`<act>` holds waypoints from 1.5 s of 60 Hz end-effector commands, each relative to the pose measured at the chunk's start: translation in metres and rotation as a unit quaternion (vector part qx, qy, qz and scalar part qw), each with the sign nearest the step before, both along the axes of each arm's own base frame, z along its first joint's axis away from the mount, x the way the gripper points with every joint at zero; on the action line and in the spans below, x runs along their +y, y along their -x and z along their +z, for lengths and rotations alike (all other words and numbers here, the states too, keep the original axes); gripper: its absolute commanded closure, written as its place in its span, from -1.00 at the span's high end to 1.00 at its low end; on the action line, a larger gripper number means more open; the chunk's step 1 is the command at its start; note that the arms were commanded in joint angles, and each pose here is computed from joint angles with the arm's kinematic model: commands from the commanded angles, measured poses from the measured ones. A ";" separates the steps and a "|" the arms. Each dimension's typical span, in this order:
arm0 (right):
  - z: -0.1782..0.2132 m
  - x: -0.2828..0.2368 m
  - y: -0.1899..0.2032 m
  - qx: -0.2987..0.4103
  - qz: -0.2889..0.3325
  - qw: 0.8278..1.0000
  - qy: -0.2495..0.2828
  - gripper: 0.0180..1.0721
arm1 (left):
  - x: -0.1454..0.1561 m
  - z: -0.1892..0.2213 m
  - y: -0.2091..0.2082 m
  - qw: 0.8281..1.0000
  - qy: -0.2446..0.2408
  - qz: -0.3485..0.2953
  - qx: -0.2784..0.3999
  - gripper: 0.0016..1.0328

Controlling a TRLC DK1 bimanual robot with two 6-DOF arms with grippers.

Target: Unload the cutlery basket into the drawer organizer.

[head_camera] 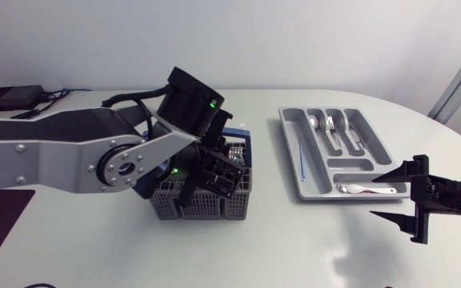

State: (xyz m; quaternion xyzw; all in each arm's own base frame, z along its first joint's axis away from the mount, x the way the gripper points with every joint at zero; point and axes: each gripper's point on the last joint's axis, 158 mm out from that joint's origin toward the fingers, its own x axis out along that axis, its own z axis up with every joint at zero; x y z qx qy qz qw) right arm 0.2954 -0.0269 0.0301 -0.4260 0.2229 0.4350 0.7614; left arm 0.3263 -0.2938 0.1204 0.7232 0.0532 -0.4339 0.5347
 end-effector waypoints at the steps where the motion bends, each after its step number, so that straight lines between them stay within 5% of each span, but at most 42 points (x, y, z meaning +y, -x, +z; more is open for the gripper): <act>1: -0.003 0.009 0.009 0.003 0.011 1.000 -0.006 0.72 | 0.002 0.003 0.006 1.000 -0.005 -0.007 -0.011 -0.94; 59: 0.056 0.047 0.021 -0.057 -0.015 0.997 -0.051 0.74 | 0.038 0.103 0.044 0.994 0.050 0.017 -0.099 -0.94; 72: 0.095 0.072 0.017 -0.094 -0.049 0.989 -0.105 0.77 | 0.027 0.141 0.061 0.987 0.132 0.046 -0.086 -0.95; 84: 0.128 0.099 0.015 -0.135 -0.081 0.975 -0.158 0.76 | -0.019 0.155 0.057 0.961 0.248 0.118 0.000 -0.95; 90: 0.134 0.112 0.016 -0.136 -0.089 0.972 -0.171 0.75 | -0.041 0.139 0.049 0.950 0.268 0.154 0.043 -0.95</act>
